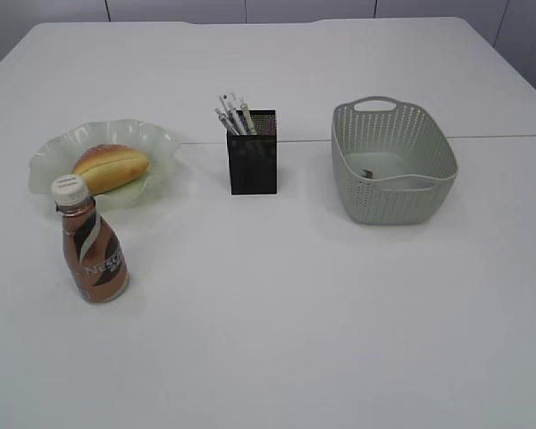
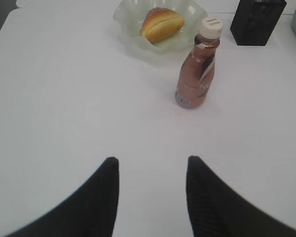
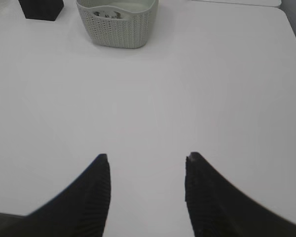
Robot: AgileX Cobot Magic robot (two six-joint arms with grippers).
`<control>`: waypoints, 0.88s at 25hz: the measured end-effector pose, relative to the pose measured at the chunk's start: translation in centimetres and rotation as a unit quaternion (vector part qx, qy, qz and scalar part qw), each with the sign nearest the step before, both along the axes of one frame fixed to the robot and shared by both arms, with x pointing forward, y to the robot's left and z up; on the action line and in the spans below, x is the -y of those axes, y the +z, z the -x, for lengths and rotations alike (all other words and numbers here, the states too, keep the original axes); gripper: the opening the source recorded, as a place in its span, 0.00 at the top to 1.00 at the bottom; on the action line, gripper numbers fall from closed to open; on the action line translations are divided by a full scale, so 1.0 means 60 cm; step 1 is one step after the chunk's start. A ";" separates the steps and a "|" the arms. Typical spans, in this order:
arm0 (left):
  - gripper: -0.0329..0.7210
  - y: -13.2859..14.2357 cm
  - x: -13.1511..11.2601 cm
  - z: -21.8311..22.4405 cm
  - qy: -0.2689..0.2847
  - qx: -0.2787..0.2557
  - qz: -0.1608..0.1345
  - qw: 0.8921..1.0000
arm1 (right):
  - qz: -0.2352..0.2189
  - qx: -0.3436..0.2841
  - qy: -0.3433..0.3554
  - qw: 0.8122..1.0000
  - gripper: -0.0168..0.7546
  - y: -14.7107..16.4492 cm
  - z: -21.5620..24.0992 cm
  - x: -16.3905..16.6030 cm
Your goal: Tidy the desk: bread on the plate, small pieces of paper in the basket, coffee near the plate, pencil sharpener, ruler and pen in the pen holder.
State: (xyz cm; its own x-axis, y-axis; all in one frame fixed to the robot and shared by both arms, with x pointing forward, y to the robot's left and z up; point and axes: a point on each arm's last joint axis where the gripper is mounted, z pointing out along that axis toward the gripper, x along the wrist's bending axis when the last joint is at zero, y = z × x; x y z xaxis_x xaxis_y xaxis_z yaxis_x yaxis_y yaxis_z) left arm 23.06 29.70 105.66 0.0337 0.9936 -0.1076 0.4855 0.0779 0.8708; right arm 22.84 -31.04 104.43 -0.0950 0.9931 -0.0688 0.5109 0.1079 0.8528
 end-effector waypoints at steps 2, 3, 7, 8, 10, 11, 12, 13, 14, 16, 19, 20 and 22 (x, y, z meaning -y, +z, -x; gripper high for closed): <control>0.53 0.000 0.000 0.000 0.000 0.001 0.000 1.000 | 0.000 0.000 -0.002 1.000 0.51 0.000 0.000 0.000; 0.54 0.000 0.000 0.000 0.000 0.001 0.000 1.000 | 0.000 0.000 -0.006 1.000 0.51 0.000 0.000 0.000; 0.55 0.000 0.000 0.000 0.000 0.001 0.000 1.000 | 0.000 0.000 -0.039 0.999 0.51 0.000 0.001 -0.001; 0.55 0.000 0.000 0.000 0.000 0.001 0.000 1.000 | 0.000 0.000 -0.047 0.999 0.51 0.000 0.002 -0.002; 0.55 0.000 0.000 0.000 0.000 0.001 0.000 1.000 | 0.000 0.000 -0.066 0.998 0.51 0.000 0.002 -0.002; 0.55 0.000 0.000 0.000 0.000 0.001 0.000 1.000 | 0.000 0.000 -0.073 0.997 0.51 0.000 0.002 -0.003; 0.55 0.000 0.000 0.000 0.000 0.001 0.000 1.000 | 0.000 0.000 -0.080 0.997 0.51 0.000 0.003 -0.003; 0.55 0.000 0.000 0.000 0.000 0.001 0.000 1.000 | 0.000 0.000 -0.085 0.996 0.51 0.000 0.003 -0.003; 0.55 0.000 0.000 0.000 0.000 0.001 0.000 1.000 | 0.000 0.000 -0.089 0.996 0.51 0.000 0.003 -0.003; 0.55 0.000 0.000 0.000 0.000 0.001 0.000 1.000 | 0.000 0.000 -0.095 0.995 0.51 0.000 0.003 -0.004; 0.55 0.000 0.000 0.000 0.000 0.001 0.000 1.000 | 0.000 0.000 -0.103 0.995 0.51 0.000 0.003 -0.004; 0.55 0.000 0.000 0.000 0.000 0.001 0.000 1.000 | 0.000 0.000 -0.106 0.994 0.51 0.000 0.003 -0.004; 0.55 0.000 0.000 0.000 0.000 0.001 0.000 1.000 | 0.000 0.000 -0.109 0.994 0.51 0.000 0.003 -0.004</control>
